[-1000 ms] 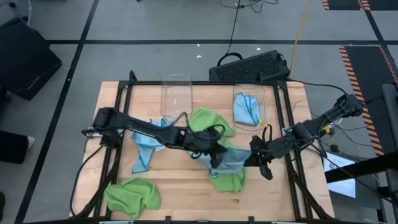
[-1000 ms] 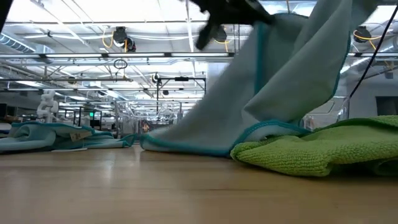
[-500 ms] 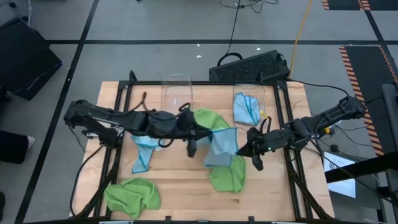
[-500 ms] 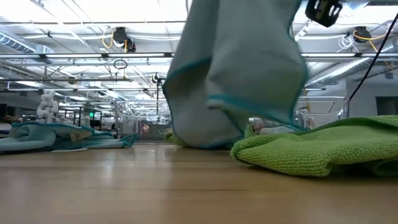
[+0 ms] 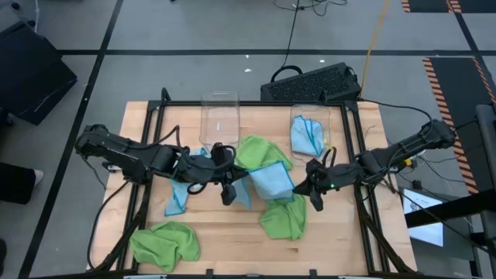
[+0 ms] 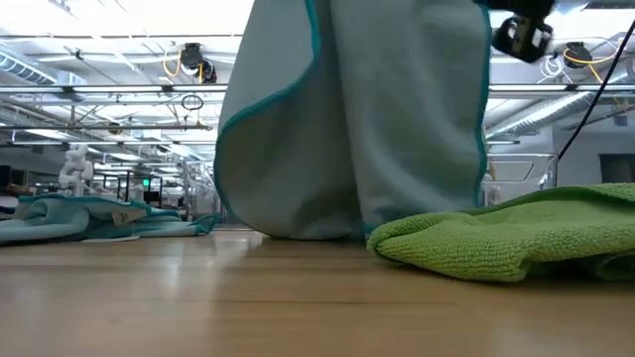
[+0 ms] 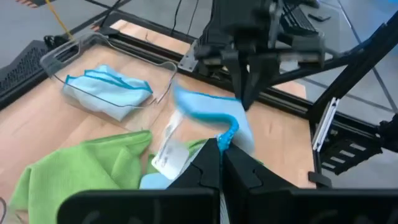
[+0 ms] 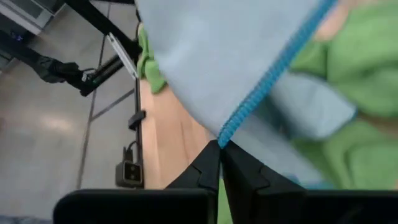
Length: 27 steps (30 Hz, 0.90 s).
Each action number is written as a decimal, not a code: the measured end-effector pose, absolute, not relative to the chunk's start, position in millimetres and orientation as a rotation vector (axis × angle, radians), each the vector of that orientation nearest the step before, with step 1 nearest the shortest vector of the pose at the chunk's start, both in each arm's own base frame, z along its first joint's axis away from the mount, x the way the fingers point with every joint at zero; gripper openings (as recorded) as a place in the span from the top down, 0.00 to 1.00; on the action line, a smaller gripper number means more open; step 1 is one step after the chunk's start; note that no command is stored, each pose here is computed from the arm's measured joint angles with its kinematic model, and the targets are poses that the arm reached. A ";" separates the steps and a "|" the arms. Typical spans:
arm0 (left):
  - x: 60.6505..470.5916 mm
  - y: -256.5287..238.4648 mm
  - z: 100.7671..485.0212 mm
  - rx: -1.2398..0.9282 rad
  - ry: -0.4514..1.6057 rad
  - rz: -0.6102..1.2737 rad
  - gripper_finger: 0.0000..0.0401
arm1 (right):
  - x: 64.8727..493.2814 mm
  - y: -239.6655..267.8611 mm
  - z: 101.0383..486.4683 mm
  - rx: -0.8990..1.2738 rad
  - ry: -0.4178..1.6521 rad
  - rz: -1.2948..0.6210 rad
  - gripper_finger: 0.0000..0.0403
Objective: Fold microfiber towels
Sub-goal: Fold the right blue microfiber towel
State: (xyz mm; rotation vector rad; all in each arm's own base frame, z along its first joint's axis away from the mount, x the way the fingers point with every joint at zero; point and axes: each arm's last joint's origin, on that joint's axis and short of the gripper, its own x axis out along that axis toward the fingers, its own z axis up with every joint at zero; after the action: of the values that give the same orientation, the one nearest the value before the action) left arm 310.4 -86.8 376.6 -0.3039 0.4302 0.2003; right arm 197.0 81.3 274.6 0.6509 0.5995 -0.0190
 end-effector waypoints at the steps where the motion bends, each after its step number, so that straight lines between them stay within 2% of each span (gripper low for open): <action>1: 310.2 -87.2 376.6 -0.302 0.428 0.205 1.00 | 195.9 83.1 268.8 0.672 0.606 -0.020 0.95; 8: 306.1 -88.1 379.6 -0.318 0.408 0.243 0.99 | 185.0 92.4 227.1 0.754 0.634 -0.054 0.72; 14: 306.9 -88.4 380.3 -0.367 0.392 0.252 1.00 | 172.7 91.2 193.3 0.669 0.708 -0.063 0.55; 21: 308.1 -85.5 381.2 -0.409 0.371 0.278 0.99 | 167.0 80.5 168.1 0.448 0.655 -0.088 0.52; 27: 313.3 -72.7 387.4 -0.450 0.273 0.366 0.99 | 166.5 73.8 149.0 0.427 0.520 -0.041 0.56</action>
State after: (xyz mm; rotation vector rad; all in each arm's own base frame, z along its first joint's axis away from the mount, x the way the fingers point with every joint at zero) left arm 313.3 -72.7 387.4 -0.4502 0.2728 0.3658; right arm 166.5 73.8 149.0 0.4268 0.5196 -0.0411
